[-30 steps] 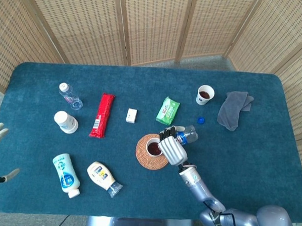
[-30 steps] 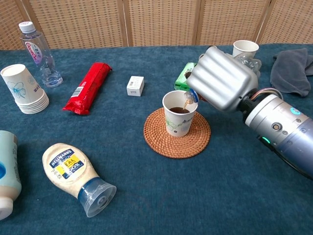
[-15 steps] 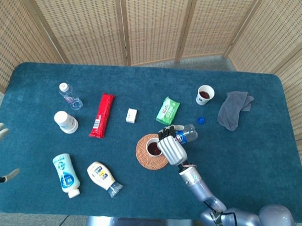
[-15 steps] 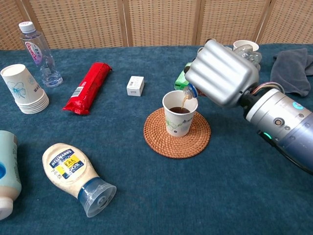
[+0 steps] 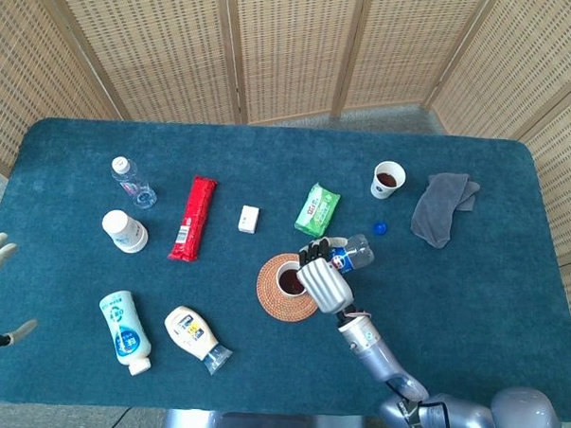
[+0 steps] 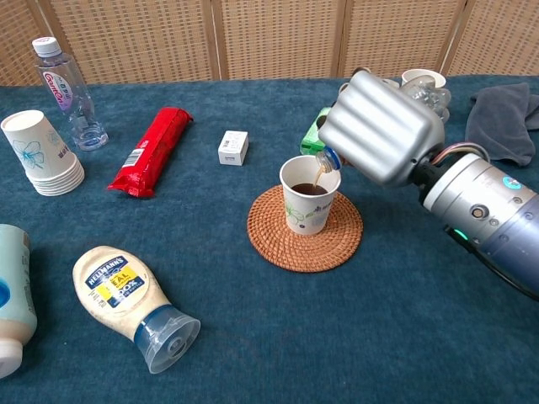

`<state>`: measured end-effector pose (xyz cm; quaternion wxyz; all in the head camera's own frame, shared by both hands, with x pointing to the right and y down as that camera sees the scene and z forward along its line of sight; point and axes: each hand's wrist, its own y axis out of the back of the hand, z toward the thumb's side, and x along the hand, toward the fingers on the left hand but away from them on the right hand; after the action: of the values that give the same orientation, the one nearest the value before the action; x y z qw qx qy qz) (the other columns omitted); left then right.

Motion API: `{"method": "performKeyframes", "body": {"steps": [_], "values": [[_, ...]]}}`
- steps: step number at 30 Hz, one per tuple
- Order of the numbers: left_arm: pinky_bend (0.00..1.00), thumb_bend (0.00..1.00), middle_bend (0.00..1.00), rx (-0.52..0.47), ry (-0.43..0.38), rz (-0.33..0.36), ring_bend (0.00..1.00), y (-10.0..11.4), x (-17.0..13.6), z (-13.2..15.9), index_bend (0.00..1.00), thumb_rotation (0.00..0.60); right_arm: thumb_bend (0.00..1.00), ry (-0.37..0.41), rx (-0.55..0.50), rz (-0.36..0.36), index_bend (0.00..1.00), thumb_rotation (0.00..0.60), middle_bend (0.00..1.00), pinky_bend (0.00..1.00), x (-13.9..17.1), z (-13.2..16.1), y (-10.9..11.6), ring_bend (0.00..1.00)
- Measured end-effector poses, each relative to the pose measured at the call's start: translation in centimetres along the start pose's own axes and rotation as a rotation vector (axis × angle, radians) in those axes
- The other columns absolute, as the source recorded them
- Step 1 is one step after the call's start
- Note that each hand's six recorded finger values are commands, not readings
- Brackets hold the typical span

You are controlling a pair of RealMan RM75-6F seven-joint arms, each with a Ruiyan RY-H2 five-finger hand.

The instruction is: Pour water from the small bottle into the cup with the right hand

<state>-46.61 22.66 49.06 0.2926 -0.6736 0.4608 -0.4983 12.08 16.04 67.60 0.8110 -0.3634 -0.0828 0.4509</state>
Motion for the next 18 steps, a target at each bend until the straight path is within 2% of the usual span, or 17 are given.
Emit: {"method": "performKeyframes", "body": {"steps": [8, 18], "values": [[0.0, 0.15, 0.0, 0.002, 0.0, -0.002, 0.0, -0.05, 0.06, -0.01, 0.0, 0.6, 0.69, -0.005, -0.047, -0.006, 0.45, 0.6, 0.71, 0.89, -0.01, 0.01, 0.26, 0.59], [0.0, 0.15, 0.0, 0.003, 0.0, -0.008, 0.0, -0.22, 0.12, 0.07, 0.0, 0.6, 0.68, -0.058, -0.225, -0.007, 0.45, 0.6, 0.71, 0.89, -0.34, -0.47, 0.8, 0.59]]}}
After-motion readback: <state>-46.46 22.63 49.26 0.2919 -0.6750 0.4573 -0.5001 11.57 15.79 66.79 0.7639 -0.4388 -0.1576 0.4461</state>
